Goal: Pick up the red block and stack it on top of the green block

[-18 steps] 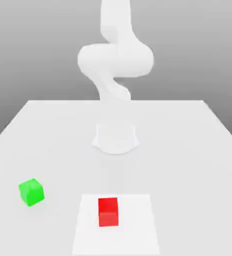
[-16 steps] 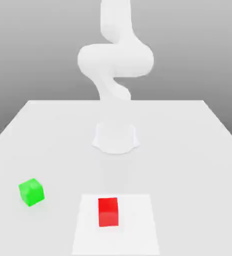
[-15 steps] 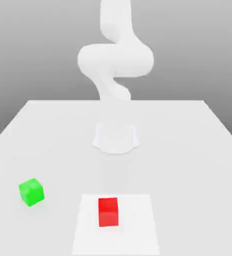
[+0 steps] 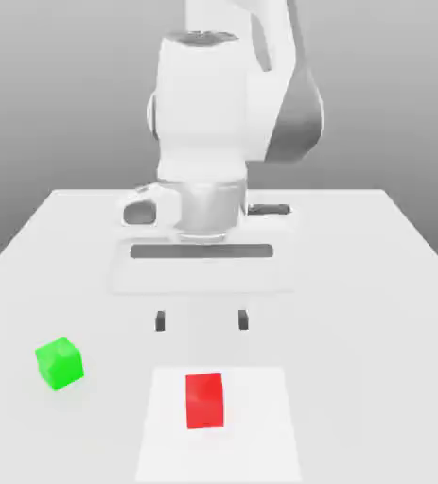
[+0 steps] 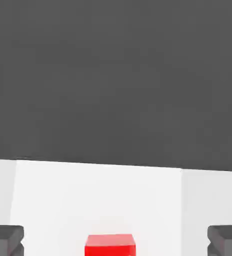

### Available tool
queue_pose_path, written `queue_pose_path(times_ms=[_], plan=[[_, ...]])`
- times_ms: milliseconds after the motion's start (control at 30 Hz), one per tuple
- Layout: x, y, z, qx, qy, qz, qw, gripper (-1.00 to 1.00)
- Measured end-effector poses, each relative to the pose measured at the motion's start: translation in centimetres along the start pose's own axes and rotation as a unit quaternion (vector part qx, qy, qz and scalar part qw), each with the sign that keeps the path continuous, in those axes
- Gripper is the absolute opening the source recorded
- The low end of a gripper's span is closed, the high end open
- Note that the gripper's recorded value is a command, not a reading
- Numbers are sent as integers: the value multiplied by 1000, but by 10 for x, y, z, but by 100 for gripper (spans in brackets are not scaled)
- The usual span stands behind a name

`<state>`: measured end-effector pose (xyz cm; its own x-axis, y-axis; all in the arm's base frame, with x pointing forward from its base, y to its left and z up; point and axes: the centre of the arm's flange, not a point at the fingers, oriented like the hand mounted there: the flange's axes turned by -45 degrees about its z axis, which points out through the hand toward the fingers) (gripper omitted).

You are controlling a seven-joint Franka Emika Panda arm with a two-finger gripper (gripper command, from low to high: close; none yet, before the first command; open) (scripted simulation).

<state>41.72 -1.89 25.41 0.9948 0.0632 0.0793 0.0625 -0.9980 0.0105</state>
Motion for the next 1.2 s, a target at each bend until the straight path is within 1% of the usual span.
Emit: queue_pose_path(times_ms=[33,100,267,300,533,733,967,1200], plan=[[-10,0,19,2,-17,-2,1000,0],[-21,-1,47,5,-34,-4,999,0],[-29,-2,100,5,-40,-5,999,0],[-30,-2,106,5,-40,-5,999,-100],[-30,-2,105,5,-40,-5,999,-100],[-25,-1,51,5,-40,-5,999,-100],[-42,79,27,-5,-39,-5,999,-100],[-75,151,12,-6,-40,-18,999,-100]])
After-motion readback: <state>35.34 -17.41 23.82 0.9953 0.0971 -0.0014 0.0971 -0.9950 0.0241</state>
